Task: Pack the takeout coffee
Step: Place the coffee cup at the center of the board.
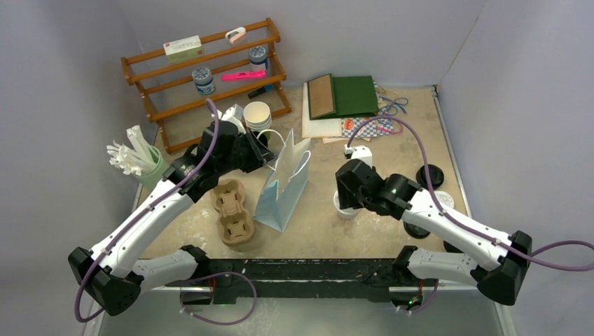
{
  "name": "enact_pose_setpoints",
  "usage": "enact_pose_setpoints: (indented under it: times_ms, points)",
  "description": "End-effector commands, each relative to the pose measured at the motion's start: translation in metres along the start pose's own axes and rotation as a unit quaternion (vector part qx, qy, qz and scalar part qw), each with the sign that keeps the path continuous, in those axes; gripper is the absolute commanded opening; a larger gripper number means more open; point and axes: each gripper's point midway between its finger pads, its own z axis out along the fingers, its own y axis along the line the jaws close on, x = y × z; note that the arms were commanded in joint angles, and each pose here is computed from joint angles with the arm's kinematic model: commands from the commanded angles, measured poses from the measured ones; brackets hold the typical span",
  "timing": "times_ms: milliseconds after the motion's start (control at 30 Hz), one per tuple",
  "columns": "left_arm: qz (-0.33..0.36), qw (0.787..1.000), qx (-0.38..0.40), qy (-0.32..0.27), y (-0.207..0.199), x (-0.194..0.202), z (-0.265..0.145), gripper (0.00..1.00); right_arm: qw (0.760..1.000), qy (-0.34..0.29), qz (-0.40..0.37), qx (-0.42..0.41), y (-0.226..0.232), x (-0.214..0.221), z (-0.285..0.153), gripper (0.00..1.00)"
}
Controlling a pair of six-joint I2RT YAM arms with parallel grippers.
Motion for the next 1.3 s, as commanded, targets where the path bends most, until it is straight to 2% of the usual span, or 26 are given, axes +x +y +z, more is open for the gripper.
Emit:
enact_pose_setpoints:
  times_ms: [0, 167, 333, 500, 633, 1100, 1267]
  points:
    - [0.01, 0.999, 0.016, -0.027, -0.012, -0.016, -0.014, 0.0, 0.996, -0.044, 0.061, -0.038, 0.02, -0.01, 0.015, 0.6]
    - [0.011, 0.999, 0.017, -0.027, -0.012, -0.015, -0.017, 0.0, 0.998, -0.032, 0.054, -0.028, 0.019, 0.006, 0.035, 0.63]
    - [0.012, 0.999, 0.015, -0.03, -0.011, -0.016, -0.017, 0.0, 0.997, -0.034, 0.056, -0.032, 0.018, 0.01, 0.036, 0.78]
    - [0.014, 1.0, 0.017, -0.022, -0.012, -0.014, -0.013, 0.0, 0.998, -0.023, 0.048, -0.031, 0.019, 0.014, 0.039, 0.82]
    - [0.016, 0.999, 0.019, -0.023, -0.013, -0.015, -0.011, 0.0, 0.998, -0.022, 0.046, -0.032, 0.02, 0.012, 0.037, 0.98]
    - [0.021, 0.999, 0.024, -0.02, -0.014, -0.017, -0.005, 0.0, 0.999, 0.006, 0.01, 0.029, 0.01, 0.01, 0.045, 0.98]
    - [0.023, 0.999, 0.023, -0.021, -0.014, -0.019, -0.005, 0.0, 0.999, 0.0, 0.011, 0.03, 0.011, 0.006, 0.044, 0.92]
